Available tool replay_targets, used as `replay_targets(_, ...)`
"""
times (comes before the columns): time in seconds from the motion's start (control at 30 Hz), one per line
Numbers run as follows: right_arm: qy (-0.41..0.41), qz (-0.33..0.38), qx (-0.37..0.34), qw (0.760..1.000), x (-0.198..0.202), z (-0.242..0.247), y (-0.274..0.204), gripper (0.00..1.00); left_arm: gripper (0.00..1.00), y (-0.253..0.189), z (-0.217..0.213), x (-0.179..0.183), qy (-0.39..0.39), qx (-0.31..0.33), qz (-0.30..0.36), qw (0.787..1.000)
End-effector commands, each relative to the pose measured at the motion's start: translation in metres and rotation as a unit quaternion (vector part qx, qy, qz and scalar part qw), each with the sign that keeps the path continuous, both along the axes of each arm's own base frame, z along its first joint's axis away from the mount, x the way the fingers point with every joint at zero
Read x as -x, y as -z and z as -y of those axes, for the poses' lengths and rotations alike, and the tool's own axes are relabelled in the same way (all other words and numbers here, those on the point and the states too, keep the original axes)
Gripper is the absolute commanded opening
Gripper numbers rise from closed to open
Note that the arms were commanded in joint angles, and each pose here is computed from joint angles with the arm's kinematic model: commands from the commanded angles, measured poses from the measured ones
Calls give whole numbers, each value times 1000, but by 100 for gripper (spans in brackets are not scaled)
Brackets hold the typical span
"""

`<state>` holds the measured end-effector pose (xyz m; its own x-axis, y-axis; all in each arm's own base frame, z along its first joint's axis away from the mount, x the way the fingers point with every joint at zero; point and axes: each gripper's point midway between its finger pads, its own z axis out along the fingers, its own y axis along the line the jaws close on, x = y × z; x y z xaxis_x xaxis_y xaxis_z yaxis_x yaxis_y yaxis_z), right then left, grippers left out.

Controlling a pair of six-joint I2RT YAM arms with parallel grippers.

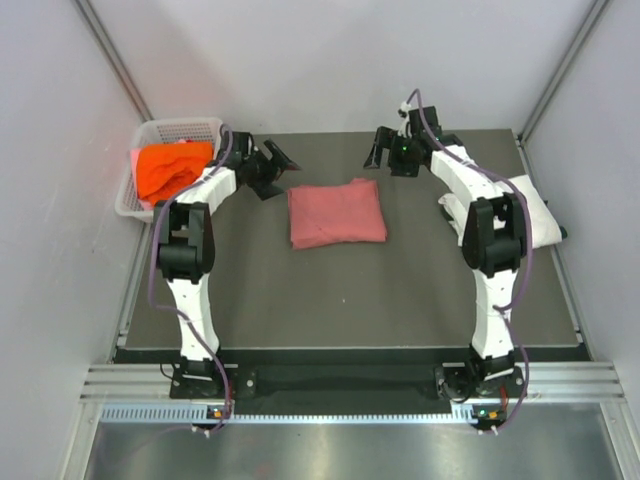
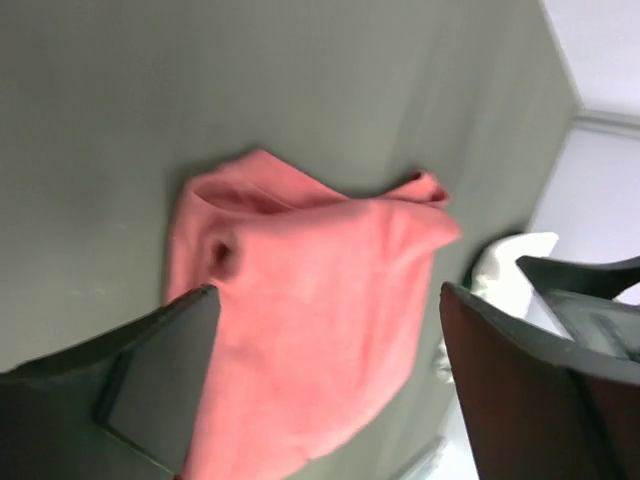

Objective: Fold and stack the t-shirts
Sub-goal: Fold the tshirt

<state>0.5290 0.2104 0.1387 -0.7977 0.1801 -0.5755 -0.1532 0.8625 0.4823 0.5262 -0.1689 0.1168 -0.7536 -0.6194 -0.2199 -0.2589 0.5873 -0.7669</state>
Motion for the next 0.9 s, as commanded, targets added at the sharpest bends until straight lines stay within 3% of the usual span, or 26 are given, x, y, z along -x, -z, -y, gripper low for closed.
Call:
replay_targets(0.0, 17, 43, -11, 999, -6, 11, -34, 99, 98, -33, -11, -8, -6, -43, 41, 998)
replay_targets(0.13, 4, 88, 5, 996, 19, 20, -14, 100, 98, -35, -22, 12, 9, -114, 56, 992)
replay_targets(0.2, 7, 131, 29, 991, 27, 27, -26, 98, 98, -29, -24, 27, 11, -144, 53, 988)
replay_targets(0.47, -48, 57, 31, 997, 44, 20, 18, 76, 92, 14, -21, 49, 32, -203, 33, 978)
replay_targets(0.67, 8, 67, 125, 990, 56, 63, 23, 71, 95, 27, -25, 54, 34, -224, 49, 973)
replay_targets(0.87, 59, 38, 255, 964, 71, 118, 27, 55, 92, 41, -21, 56, 42, -222, 39, 973)
